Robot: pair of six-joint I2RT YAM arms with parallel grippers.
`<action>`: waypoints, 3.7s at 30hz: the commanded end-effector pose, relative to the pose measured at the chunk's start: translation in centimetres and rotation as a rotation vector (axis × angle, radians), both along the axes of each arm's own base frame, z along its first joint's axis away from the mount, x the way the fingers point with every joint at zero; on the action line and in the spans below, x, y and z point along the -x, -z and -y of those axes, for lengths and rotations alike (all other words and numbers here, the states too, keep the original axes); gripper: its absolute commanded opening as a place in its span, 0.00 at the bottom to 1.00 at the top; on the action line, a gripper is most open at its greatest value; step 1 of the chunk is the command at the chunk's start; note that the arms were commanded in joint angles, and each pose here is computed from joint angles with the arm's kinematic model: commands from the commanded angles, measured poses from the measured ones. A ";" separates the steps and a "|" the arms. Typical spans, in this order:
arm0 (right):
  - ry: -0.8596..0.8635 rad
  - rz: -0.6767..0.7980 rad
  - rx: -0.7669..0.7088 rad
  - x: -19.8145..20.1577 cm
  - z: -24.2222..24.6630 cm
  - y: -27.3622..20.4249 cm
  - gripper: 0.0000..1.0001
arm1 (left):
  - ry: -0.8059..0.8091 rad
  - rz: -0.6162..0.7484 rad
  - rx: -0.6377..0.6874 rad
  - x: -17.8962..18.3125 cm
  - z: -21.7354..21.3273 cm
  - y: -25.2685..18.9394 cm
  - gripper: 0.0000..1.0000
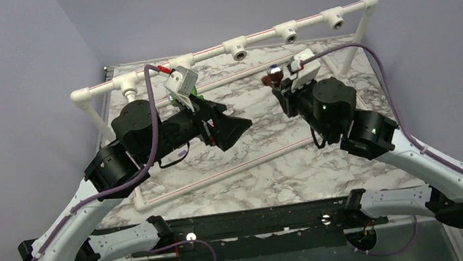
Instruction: Install the water faucets
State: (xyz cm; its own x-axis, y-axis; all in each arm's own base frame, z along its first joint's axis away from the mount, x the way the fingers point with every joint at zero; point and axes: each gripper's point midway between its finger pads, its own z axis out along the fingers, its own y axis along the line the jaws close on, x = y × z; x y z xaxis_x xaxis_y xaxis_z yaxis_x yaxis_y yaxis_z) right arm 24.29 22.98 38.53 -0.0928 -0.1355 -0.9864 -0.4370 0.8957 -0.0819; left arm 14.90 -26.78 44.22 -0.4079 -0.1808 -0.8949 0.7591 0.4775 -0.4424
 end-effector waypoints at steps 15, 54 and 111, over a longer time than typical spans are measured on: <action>0.261 -0.032 -0.157 -8.5 10.4 2.4 0.01 | -0.440 0.264 -0.257 -9.7 -2.6 -2.8 0.99; 0.501 0.369 0.007 -6.2 19.5 -2.5 0.00 | -0.903 0.141 -0.468 -24.8 -11.3 7.2 0.99; 0.226 0.530 -0.269 -11.1 23.5 -1.7 0.01 | -0.925 0.166 -0.572 -23.3 -11.3 11.0 0.99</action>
